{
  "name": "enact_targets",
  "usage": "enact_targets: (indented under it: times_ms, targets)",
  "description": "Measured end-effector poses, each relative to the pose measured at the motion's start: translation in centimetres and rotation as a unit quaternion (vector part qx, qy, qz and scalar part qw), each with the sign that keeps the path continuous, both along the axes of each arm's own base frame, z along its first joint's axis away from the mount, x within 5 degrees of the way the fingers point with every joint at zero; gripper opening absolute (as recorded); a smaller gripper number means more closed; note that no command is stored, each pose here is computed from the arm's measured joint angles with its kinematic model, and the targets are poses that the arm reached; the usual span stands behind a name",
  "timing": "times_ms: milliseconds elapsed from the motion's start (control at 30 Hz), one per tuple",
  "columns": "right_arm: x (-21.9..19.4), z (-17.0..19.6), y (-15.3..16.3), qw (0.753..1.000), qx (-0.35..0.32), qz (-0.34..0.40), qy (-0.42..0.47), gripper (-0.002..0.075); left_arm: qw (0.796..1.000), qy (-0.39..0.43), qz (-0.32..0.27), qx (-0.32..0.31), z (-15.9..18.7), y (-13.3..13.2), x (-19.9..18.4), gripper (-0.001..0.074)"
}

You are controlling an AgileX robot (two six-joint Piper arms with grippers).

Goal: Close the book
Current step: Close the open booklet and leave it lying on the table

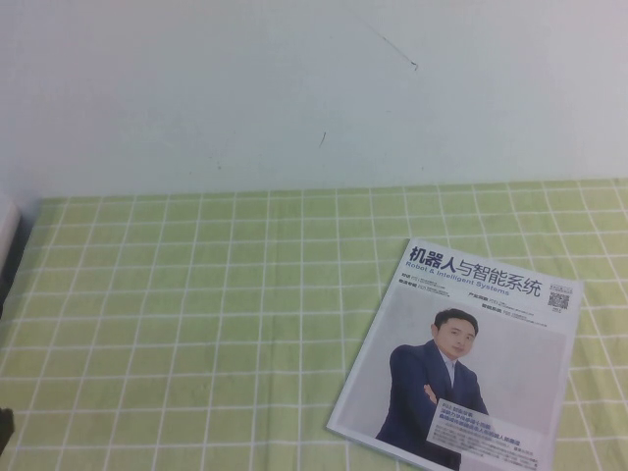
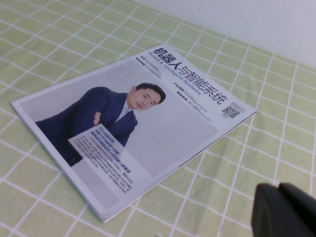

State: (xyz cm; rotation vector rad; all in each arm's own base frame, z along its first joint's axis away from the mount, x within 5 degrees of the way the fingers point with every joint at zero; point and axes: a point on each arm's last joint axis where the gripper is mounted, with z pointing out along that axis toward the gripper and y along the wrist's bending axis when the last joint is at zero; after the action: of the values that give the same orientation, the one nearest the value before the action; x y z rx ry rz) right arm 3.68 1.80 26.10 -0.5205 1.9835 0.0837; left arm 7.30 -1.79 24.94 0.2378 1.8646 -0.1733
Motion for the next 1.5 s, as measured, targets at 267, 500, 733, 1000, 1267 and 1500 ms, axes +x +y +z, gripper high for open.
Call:
enact_targets:
  times_ms: [267,500,733,1000,1267,1500]
  targets:
    - [0.0,0.0,0.0,1.000,0.000,0.000,0.000,-0.0003,0.996,-0.041,0.079,0.012,-6.1,1.4,-1.2,-0.0004]
    - [0.0,0.0,0.0,1.000,0.000,0.000,0.000,-0.0003,0.992,-0.029,0.124,-0.019,-7.2,1.9,-1.9,-0.0004]
    - [0.0,0.0,0.0,1.000,0.000,0.000,0.000,-0.0003,0.993,-0.021,0.115,0.011,-7.4,1.9,-2.0,-0.0004]
    - [0.0,0.0,0.0,1.000,0.000,0.000,-0.001,-0.0003,0.994,-0.021,0.099,0.027,-7.4,1.6,-2.0,-0.0004]
    - [0.0,0.0,0.0,1.000,0.000,0.000,-0.001,-0.0003,0.994,-0.020,0.105,0.022,-7.4,1.6,-2.0,-0.0004]
    - [0.0,0.0,0.0,1.000,0.000,0.000,-0.001,-0.0003,0.993,-0.016,0.113,-0.005,-7.4,1.6,-2.0,-0.0004]
